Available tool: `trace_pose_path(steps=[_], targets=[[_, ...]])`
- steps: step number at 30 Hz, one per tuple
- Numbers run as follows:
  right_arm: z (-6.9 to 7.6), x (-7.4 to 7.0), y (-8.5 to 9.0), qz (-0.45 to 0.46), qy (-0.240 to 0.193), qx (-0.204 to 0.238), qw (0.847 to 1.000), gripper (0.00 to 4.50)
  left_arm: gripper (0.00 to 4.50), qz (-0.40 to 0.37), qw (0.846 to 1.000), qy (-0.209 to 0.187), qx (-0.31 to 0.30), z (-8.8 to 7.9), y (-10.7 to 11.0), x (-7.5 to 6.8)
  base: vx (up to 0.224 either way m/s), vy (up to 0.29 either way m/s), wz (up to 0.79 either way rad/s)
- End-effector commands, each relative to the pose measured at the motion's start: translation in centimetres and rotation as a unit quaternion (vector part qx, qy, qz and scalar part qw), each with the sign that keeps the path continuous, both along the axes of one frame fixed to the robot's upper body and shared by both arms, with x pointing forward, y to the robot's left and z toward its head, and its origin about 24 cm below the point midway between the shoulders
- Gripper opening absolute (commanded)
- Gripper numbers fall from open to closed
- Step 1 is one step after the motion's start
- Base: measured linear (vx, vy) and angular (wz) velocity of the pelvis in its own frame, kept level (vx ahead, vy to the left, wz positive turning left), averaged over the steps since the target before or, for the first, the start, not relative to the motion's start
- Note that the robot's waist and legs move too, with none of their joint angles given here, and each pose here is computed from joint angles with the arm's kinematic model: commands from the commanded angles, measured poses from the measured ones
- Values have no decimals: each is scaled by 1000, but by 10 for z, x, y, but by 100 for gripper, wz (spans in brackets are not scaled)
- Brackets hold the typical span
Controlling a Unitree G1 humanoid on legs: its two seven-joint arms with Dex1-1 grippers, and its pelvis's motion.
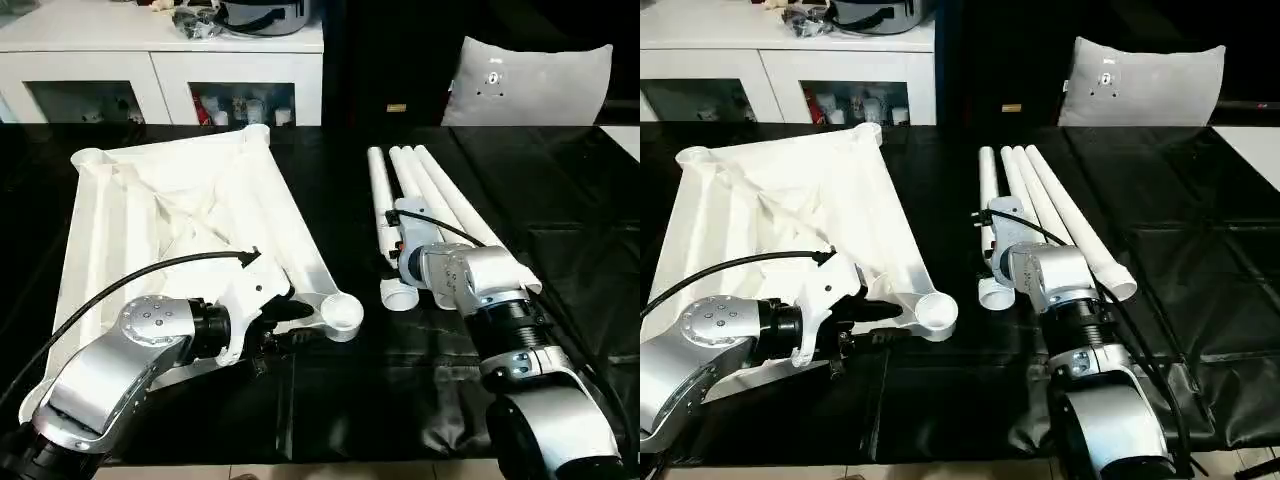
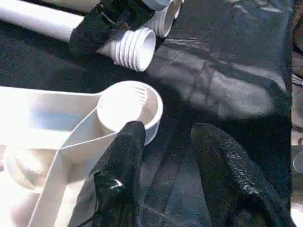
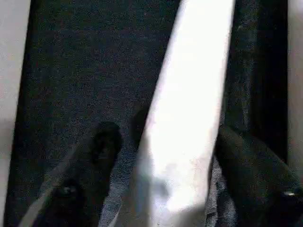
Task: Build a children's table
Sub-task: Pick table leg
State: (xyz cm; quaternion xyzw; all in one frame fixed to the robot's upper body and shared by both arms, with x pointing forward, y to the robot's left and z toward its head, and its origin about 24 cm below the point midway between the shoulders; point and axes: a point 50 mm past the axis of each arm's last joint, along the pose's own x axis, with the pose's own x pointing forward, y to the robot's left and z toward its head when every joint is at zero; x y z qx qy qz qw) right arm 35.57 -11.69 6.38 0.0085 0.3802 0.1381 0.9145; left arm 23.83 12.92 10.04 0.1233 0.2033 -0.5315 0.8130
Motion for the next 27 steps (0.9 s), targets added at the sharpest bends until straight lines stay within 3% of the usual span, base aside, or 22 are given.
trace_pose_path(steps=[1, 12, 21, 26, 27], targets=[[-12, -3, -3, -1, 37, 12, 999, 306, 190, -9, 1000, -7, 1, 5, -2, -2, 0, 0, 0], [-4, 3, -13, 9, 67, 1, 998, 216, 190, -15, 1000, -4, -6, 7, -3, -3, 0, 0, 0], [-1, 7, -16, 6, 63, 12, 998, 193, 190, 20, 999, -44, -18, 11, -3, 4, 0, 0, 0], [10, 16, -27, -31, -2, 28, 999, 193, 190, 63, 995, -74, -26, 13, -1, 15, 0, 0, 0], [16, 19, -27, -37, -31, 42, 998, 193, 190, 76, 994, -78, -28, 13, 0, 18, 0, 0, 0]])
